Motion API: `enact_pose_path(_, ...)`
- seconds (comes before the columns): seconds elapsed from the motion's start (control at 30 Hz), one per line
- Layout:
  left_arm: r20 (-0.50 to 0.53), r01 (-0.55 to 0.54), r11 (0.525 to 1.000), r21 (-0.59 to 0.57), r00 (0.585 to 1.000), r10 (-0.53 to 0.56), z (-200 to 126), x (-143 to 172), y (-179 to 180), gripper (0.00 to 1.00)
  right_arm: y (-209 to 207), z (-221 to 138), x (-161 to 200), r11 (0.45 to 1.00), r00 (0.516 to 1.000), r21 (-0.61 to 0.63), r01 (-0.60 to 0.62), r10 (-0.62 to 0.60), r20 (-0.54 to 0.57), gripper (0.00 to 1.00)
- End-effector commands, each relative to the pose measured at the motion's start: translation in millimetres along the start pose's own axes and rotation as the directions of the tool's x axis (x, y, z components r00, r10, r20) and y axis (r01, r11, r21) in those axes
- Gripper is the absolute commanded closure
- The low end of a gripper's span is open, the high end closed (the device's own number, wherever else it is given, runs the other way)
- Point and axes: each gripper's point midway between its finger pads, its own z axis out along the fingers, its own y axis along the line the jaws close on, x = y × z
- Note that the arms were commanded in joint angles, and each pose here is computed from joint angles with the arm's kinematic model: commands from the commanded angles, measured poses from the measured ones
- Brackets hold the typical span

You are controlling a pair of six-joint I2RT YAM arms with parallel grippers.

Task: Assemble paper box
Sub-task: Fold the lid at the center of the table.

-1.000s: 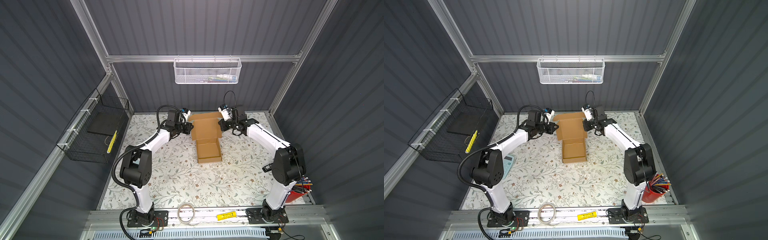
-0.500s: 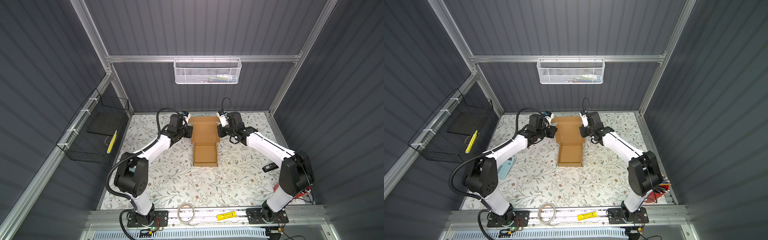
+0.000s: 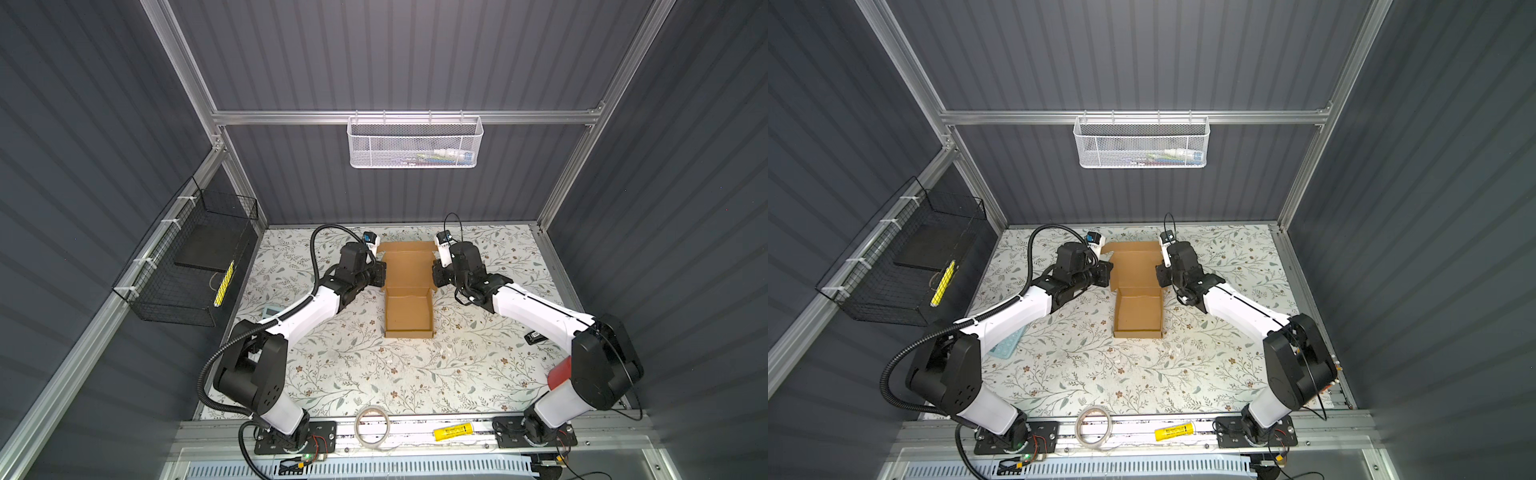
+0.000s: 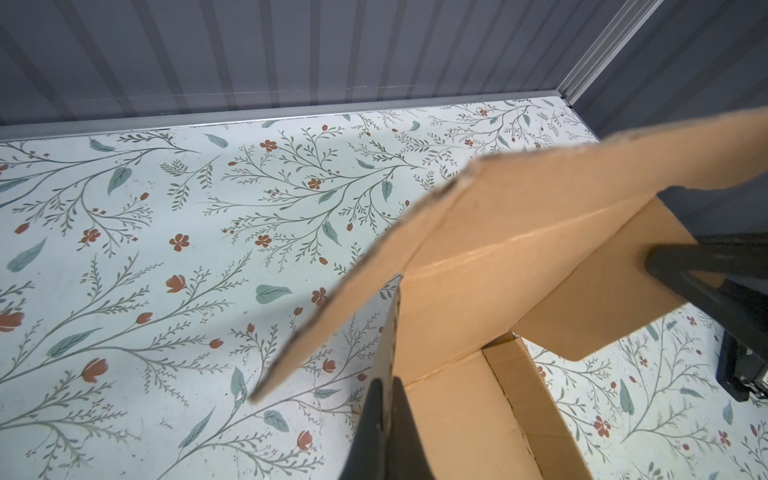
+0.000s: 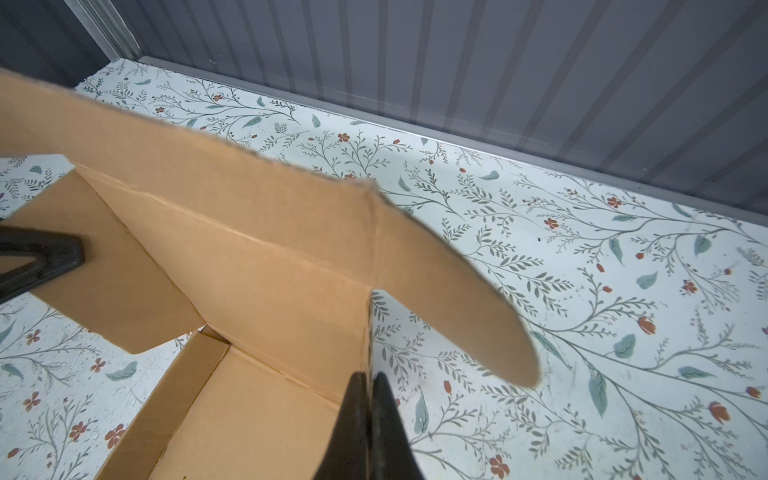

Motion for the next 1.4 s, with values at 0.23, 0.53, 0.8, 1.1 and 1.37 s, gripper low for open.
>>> enact_pose_path(0.23, 0.121, 0.033, 0.998, -0.048, 0.992, -0.027, -20, -19, 0, 1.00, 0, -4, -2, 0.996, 0.996, 0.082, -0.039, 0.032, 0.082, 0.94)
enact_pose_path(0.53, 0.134, 0.056, 0.997, -0.060, 0.990, -0.048, -25, -8, 0, 1.00, 8, -6, 7, 0.993, 0.993, 0.096, -0.062, 0.052, 0.103, 0.94)
enact_pose_path(0.8, 0.148, 0.086, 0.993, -0.081, 0.986, -0.073, -27, -3, -2, 1.00, 17, -8, 12, 0.992, 0.993, 0.104, -0.065, 0.054, 0.109, 0.94)
enact_pose_path(1.1, 0.161, 0.111, 0.988, -0.110, 0.983, -0.092, -30, 5, -5, 1.00, 20, -15, 19, 0.988, 0.990, 0.135, -0.073, 0.056, 0.127, 0.94)
enact_pose_path(1.37, 0.168, 0.114, 0.986, -0.120, 0.981, -0.093, -33, 9, -8, 1.00, 24, -18, 26, 0.986, 0.989, 0.145, -0.079, 0.060, 0.134, 0.94)
